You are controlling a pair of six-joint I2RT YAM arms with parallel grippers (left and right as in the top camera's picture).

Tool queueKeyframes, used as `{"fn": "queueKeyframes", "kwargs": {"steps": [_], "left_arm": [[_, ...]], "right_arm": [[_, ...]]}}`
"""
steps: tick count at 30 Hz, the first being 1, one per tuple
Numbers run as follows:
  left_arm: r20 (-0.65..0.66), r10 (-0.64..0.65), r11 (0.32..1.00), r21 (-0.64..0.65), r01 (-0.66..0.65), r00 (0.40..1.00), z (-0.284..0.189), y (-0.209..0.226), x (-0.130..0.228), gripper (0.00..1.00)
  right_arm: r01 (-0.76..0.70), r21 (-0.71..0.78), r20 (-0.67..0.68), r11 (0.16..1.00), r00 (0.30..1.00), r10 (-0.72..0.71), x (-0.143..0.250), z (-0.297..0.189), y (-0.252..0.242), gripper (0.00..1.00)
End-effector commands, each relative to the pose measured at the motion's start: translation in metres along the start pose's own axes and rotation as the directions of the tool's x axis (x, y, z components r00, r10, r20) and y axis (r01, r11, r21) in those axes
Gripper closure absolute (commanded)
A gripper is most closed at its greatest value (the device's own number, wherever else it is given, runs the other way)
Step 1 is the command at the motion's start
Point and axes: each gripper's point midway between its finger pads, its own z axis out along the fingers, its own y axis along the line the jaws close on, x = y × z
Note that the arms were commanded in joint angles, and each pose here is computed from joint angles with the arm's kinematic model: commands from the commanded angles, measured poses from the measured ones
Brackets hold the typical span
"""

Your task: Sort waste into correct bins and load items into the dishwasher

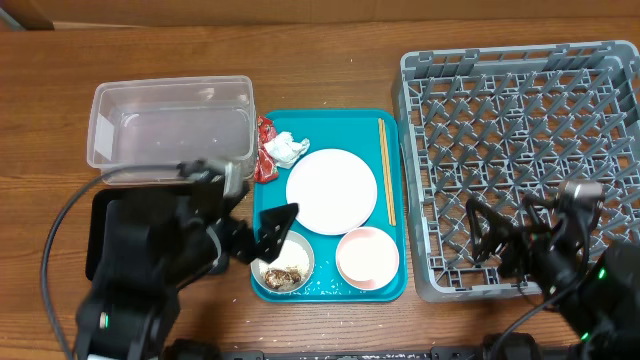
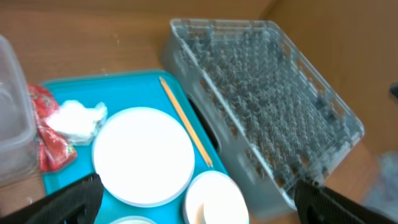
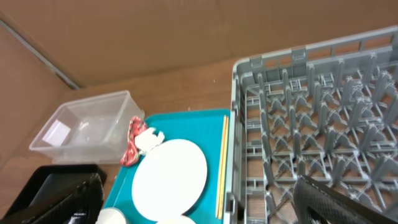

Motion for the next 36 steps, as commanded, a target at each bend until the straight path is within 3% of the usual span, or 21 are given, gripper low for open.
{"fn": "queueKeyframes", "kwargs": {"steps": [1,6,9,11,16,18,23,28,32,36], "left_arm": [[-0.07,0.092,0.993,0.083,-0.086,0.993,0.007,-0.026,-0.013,0.0],[-0.195,0.022,0.965,0.26,0.03,0.981,0.032,-0.057,-0.006,0.0],[-0.271,0.036,0.962,0.271,0.04,0.962,0.05,-0.058,0.009,0.0],[-0.346,0.036,0.977,0.211,0.04,0.938,0.063,-0.052,0.027,0.0],[-0.527,0.01,0.979,-0.169,-0.116,0.85,0.086,-0.008,0.086,0.0],[-0.569,-0.003,0.967,-0.211,-0.143,0.822,0.093,-0.007,0.101,0.01],[-0.673,0.027,0.96,-0.188,-0.207,0.739,0.116,-0.015,0.139,0.27],[-0.741,0.029,0.935,-0.217,-0.279,0.671,0.137,-0.007,0.17,0.3],[-0.765,0.017,0.938,-0.211,-0.276,0.643,0.154,-0.004,0.186,0.41],[-0.778,0.001,0.937,-0.219,-0.272,0.629,0.157,-0.002,0.192,0.8]], "right_arm": [[-0.01,-0.038,-0.032,0.999,0.999,0.009,-0.018,0.0,0.012,0.0],[-0.058,-0.168,-0.146,0.984,0.989,0.034,-0.011,0.014,0.032,0.0],[-0.078,-0.153,-0.18,0.985,0.982,0.049,-0.007,0.022,0.028,0.0],[-0.124,-0.127,-0.202,0.984,0.975,0.097,-0.006,0.028,0.023,0.0],[-0.249,0.031,-0.232,0.968,0.94,0.249,-0.001,0.046,-0.003,0.0],[-0.277,0.07,-0.246,0.958,0.926,0.286,0.003,0.051,-0.01,0.0],[-0.293,0.105,-0.299,0.95,0.902,0.311,0.013,0.062,-0.017,0.0],[-0.302,0.124,-0.33,0.945,0.886,0.326,0.02,0.066,-0.019,0.0],[-0.303,0.128,-0.335,0.944,0.883,0.329,0.021,0.065,-0.02,0.0],[-0.306,0.139,-0.351,0.942,0.874,0.336,0.026,0.063,-0.02,0.0]]}}
